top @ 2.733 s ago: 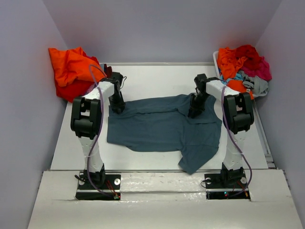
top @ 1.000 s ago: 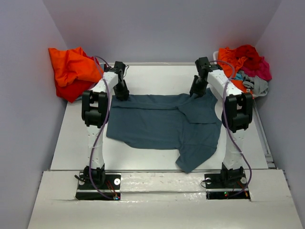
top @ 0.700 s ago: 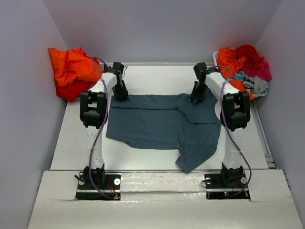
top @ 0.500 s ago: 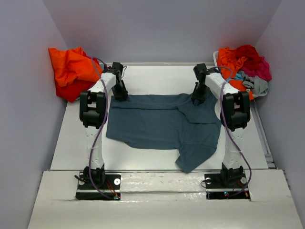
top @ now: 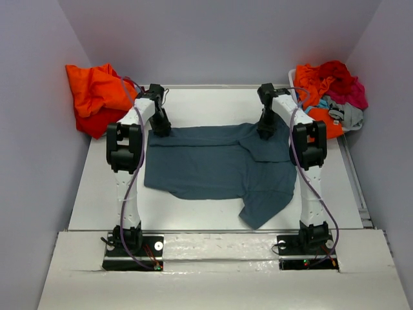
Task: Fold and stack the t-shirts
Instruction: Fold the tshirt
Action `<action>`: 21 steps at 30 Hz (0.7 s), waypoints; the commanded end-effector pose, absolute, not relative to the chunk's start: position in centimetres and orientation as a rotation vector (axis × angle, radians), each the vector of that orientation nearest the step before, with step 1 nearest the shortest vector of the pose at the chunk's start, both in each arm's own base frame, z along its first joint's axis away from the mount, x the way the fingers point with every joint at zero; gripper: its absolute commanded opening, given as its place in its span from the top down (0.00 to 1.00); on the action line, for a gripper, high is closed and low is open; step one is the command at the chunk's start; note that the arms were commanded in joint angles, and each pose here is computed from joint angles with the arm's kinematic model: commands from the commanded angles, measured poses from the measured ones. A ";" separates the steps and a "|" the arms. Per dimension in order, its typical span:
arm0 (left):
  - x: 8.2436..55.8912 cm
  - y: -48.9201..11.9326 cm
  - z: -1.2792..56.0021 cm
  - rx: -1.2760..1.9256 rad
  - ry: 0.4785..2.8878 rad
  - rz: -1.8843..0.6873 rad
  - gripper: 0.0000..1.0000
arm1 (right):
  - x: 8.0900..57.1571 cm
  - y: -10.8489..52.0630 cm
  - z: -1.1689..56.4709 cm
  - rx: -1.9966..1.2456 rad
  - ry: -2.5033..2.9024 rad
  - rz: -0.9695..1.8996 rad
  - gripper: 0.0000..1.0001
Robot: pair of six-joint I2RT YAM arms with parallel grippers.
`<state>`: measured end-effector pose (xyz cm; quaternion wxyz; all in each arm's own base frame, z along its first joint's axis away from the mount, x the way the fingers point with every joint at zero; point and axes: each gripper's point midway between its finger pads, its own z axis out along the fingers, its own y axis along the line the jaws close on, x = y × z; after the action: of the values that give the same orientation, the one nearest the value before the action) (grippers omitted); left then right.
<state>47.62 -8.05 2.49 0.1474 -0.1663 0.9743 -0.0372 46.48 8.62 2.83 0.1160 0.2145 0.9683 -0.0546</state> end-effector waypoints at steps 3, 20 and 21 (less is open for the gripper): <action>47.9 -6.0 1.2 -0.506 2.838 -0.020 0.59 | 49.2 7.6 3.0 0.666 2.795 -0.184 0.63; 53.8 -6.2 1.9 -0.504 2.706 -0.079 0.45 | 55.0 7.4 4.1 0.528 2.668 -0.016 0.62; 53.8 -6.2 2.0 -0.500 2.705 -0.077 0.45 | 55.0 7.4 4.3 0.523 2.664 -0.010 0.62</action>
<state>53.12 -7.60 3.00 0.1871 -0.1761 0.9653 -0.0466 52.26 8.11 3.17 0.1598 0.2058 0.9654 -0.0109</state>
